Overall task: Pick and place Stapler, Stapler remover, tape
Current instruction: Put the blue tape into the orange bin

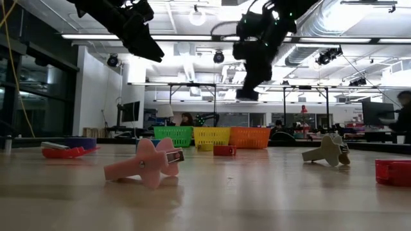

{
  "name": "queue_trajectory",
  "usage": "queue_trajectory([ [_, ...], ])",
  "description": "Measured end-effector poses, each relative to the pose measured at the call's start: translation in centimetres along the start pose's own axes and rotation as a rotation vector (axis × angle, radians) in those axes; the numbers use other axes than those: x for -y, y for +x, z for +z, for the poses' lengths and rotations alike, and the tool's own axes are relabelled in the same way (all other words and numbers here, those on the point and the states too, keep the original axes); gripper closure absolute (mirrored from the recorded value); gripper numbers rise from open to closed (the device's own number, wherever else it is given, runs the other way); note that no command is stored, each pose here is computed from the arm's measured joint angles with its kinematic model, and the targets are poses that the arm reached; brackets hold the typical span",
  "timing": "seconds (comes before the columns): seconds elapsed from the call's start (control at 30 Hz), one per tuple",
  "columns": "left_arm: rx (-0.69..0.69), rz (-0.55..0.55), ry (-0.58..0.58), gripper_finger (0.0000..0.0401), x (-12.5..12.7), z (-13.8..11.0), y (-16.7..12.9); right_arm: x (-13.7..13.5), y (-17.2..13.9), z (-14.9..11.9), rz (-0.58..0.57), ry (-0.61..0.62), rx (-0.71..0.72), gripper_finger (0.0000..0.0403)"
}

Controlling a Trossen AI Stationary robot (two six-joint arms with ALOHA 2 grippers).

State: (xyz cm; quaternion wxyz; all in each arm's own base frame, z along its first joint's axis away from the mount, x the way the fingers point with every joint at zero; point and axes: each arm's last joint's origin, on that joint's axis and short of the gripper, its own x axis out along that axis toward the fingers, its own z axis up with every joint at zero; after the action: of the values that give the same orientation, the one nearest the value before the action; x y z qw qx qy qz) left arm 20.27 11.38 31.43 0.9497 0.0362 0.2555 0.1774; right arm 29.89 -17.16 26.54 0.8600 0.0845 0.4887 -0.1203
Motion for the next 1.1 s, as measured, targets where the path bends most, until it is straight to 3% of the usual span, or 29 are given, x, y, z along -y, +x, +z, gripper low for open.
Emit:
queue_trajectory([
  [0.2,0.000,0.000,-0.007,0.0066,0.0,0.0,0.0,2.1,1.9,-1.1,0.032,-0.289,-0.093,0.0374],
  [0.33,-0.001,0.001,-0.035,0.0066,0.0,0.0,0.0,2.8,3.5,-1.4,0.045,-0.390,-0.131,0.0374],
  [0.63,-0.004,0.020,-0.086,0.0066,-0.1,0.0,0.0,4.4,6.3,-2.1,0.049,-0.389,-0.172,0.0374],
  [1.1,-0.011,0.057,-0.108,0.0066,-0.2,0.0,0.0,4.8,6.4,-1.6,0.072,-0.362,-0.092,0.0374],
])
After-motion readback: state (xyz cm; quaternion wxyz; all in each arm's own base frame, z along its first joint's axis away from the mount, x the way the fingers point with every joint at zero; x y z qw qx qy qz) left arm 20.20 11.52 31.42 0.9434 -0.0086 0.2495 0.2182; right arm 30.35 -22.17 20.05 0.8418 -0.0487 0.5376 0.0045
